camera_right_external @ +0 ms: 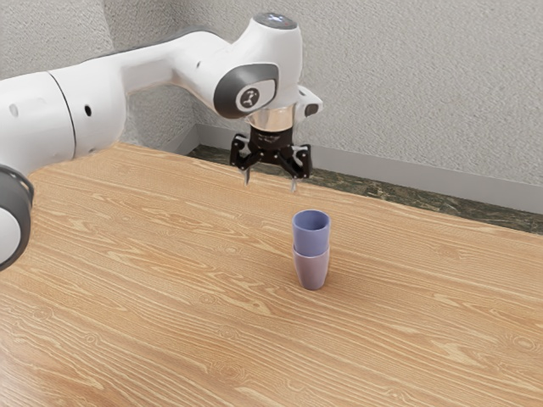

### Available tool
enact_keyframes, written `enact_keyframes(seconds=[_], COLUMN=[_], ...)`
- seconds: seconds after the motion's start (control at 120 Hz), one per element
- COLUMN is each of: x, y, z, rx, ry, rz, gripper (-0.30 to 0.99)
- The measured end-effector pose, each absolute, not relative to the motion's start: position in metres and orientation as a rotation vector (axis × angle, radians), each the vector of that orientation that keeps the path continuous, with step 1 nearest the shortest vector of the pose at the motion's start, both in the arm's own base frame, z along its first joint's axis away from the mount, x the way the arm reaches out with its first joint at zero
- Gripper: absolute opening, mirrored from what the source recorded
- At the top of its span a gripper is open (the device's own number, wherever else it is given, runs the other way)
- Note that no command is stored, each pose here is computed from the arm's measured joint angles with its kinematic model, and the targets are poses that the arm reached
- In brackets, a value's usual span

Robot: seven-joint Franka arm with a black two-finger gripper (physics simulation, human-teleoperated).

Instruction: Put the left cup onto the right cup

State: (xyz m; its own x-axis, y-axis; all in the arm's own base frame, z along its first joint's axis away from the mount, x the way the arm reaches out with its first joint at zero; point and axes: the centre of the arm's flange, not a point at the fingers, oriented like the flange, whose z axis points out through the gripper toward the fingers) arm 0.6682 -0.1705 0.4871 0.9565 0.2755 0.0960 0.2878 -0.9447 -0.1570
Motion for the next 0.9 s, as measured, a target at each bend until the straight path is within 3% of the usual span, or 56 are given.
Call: enact_keyframes(seconds=[0.433,0.9], x=[0.635,0.604], y=[-0.108,-0.061], z=[0.511,0.562], rx=[-2.969,-2.969], ry=[-0.321,-0.171], rz=[-0.039,-0.158], gripper=[0.69,0.69])
